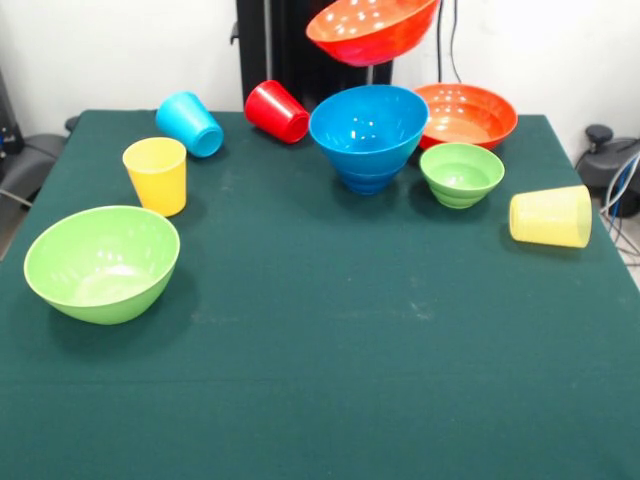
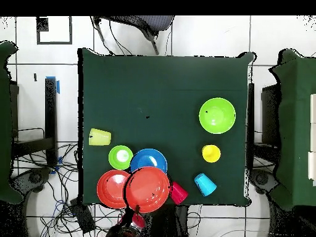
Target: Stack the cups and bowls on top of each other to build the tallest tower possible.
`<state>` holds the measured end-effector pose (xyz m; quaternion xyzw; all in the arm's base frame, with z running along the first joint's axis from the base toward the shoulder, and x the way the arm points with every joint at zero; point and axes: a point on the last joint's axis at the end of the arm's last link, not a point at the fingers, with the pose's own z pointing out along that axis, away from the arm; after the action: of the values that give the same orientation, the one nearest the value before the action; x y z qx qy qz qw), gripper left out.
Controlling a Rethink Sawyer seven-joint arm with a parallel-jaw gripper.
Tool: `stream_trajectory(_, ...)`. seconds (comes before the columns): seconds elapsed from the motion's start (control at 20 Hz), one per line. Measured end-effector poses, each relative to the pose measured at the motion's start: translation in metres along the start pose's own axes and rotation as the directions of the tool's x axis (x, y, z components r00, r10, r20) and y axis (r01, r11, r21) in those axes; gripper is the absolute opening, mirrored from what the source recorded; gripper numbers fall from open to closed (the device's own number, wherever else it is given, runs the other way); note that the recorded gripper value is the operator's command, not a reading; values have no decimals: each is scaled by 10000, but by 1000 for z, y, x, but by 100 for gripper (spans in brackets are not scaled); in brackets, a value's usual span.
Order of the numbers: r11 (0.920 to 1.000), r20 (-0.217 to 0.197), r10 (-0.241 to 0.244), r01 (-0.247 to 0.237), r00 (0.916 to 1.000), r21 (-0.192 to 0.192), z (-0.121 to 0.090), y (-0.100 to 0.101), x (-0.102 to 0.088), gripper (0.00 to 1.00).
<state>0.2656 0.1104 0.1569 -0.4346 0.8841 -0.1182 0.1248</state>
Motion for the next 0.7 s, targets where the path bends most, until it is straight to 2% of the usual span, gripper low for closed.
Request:
stream_trajectory(0.4, 9992, -179, -156, 163, 9997, 364, 6, -2, 6, 0)
stream_trajectory(0.7, 9957, -128, -662, 669, 9977, 644, 9, 2, 1, 0)
